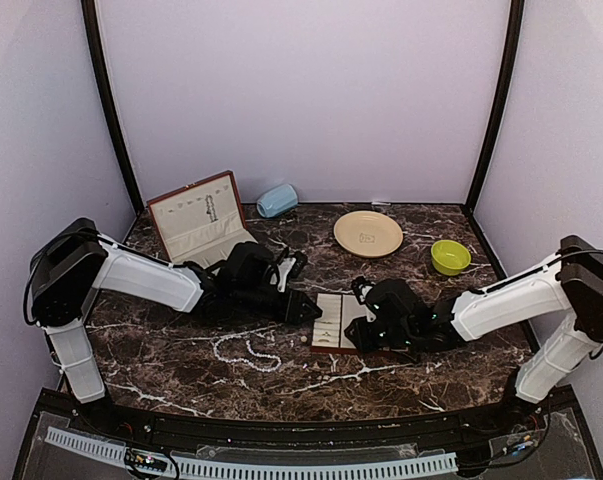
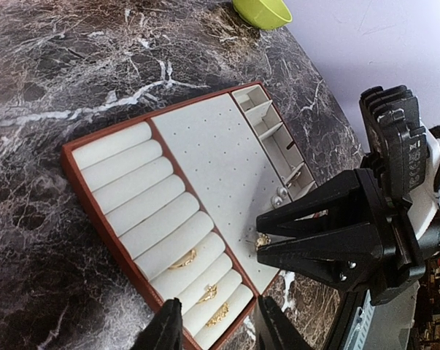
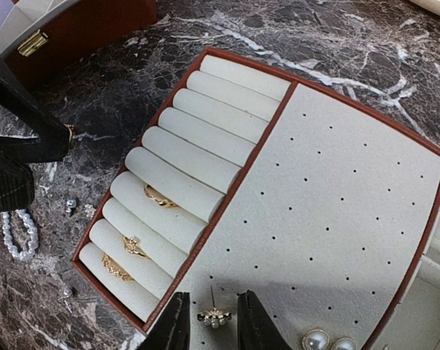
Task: Organize the mixed jewelry
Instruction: Pick up the earring from the earring holder.
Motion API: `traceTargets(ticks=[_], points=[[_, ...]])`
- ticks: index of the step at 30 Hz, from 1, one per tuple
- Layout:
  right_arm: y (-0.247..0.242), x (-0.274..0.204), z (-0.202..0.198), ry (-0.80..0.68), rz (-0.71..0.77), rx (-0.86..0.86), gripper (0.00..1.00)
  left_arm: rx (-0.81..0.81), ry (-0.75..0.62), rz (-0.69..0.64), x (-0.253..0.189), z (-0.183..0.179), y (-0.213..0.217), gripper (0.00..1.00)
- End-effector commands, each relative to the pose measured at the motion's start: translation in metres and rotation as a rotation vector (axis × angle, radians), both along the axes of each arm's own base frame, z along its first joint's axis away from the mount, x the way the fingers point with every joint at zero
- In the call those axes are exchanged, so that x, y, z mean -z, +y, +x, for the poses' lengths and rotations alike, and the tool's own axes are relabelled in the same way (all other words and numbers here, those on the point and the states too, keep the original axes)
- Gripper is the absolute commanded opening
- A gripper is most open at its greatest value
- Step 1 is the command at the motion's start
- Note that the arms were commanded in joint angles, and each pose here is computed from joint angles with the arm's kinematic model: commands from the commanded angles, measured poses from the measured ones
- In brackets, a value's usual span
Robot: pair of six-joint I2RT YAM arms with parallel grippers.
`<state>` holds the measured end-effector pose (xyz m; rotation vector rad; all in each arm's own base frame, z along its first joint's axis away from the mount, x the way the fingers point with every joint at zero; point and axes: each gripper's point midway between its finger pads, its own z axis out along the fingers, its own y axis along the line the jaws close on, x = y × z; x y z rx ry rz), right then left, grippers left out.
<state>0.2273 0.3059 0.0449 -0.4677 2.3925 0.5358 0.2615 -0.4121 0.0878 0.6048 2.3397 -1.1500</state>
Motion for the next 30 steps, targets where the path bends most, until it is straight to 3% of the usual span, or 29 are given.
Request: traceTargets(ticks=[1,9,15,25,30], points=[[0.004,0.000,0.004,-0.035,-0.029,0.004,0.23,0.002,-0.018,-0.043,-0.017,0.000,0.001,0.38],[-0.005,0.007,0.003,-0.042,-0.088,0.039,0.17,-0.003,-0.029,-0.050,-0.021,0.000,0.003,0.37],[-0.006,-0.009,0.005,-0.073,-0.020,0.057,0.13,0.023,-0.056,-0.086,-0.029,-0.002,0.000,0.37],[-0.019,-0.049,0.013,-0.020,0.357,-0.018,0.13,0.195,-0.202,-0.167,-0.046,-0.018,-0.008,0.37],[-0.021,-0.066,0.008,0.029,0.494,-0.121,0.13,0.294,-0.361,-0.207,-0.057,-0.025,-0.012,0.37]])
